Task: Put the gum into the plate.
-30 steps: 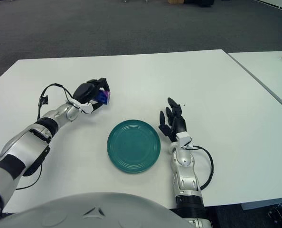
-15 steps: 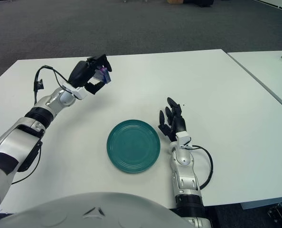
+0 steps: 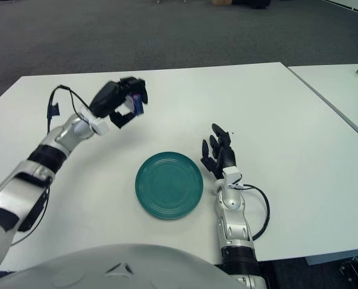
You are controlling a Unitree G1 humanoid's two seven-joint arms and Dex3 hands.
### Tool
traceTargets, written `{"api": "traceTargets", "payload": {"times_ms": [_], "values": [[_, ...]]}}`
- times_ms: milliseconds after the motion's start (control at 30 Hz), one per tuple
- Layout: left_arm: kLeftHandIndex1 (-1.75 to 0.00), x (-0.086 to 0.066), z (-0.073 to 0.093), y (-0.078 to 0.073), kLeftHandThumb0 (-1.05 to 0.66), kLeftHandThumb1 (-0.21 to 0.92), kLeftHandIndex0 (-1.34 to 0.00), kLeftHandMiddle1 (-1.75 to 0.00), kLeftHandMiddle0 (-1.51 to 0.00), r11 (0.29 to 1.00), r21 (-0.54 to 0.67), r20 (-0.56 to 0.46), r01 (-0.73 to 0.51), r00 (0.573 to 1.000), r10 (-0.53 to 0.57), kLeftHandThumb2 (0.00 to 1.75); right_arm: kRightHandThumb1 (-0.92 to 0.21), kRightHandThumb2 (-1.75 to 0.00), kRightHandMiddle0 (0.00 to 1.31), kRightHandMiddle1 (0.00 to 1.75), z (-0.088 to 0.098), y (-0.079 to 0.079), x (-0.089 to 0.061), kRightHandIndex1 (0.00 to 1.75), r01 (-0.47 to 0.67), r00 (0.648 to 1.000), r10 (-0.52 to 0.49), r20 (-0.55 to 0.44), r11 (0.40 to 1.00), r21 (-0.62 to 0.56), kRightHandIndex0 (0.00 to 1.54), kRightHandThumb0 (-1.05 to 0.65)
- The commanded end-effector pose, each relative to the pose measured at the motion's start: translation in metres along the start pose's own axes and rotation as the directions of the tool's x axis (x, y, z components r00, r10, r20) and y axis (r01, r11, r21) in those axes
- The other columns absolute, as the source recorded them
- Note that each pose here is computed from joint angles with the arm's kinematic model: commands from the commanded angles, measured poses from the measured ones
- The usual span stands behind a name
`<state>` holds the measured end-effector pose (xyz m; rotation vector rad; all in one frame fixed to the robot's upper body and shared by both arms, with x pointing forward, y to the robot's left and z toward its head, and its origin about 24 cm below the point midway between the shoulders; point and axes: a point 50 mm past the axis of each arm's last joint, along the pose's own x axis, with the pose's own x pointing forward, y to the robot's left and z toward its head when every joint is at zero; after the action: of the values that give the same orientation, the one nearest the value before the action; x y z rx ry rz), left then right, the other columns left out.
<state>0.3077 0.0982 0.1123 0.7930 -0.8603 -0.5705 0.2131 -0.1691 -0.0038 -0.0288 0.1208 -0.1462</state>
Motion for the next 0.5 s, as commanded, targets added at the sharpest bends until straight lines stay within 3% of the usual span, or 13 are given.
{"api": "traceTargets", "payload": {"times_ms": [0, 167, 467], "values": [[-1.74, -0.005, 0.005, -0.004, -0.01, -0.06, -0.70, -1.75, -0.86, 0.998, 0.011, 0.007, 0.054, 0.999, -0.054, 1.75, -0.92, -0.68, 0.00, 0.53, -0.029, 0.000, -0.013, 0.01, 0.008, 0.987, -0.009, -0.158, 1.000, -0.008, 0.30, -0.73], [-1.74, -0.006, 0.019, -0.011, -0.01, 0.05, -0.60, -1.68, -0.81, 0.990, 0.015, 0.065, 0.142, 0.988, -0.142, 1.61, -0.92, -0.68, 0.00, 0.49, -0.031, 0.000, -0.014, 0.00, 0.008, 0.986, -0.011, -0.166, 1.000, -0.020, 0.29, -0.75], [-1.75, -0.019, 0.037, -0.043, 0.00, 0.03, -0.60, -1.68, -0.85, 0.945, -0.041, 0.177, 0.323, 0.934, -0.311, 1.63, -0.92, -0.68, 0.00, 0.46, -0.032, 0.002, -0.013, 0.00, 0.008, 0.985, -0.013, -0.169, 0.999, -0.032, 0.30, -0.72]]}}
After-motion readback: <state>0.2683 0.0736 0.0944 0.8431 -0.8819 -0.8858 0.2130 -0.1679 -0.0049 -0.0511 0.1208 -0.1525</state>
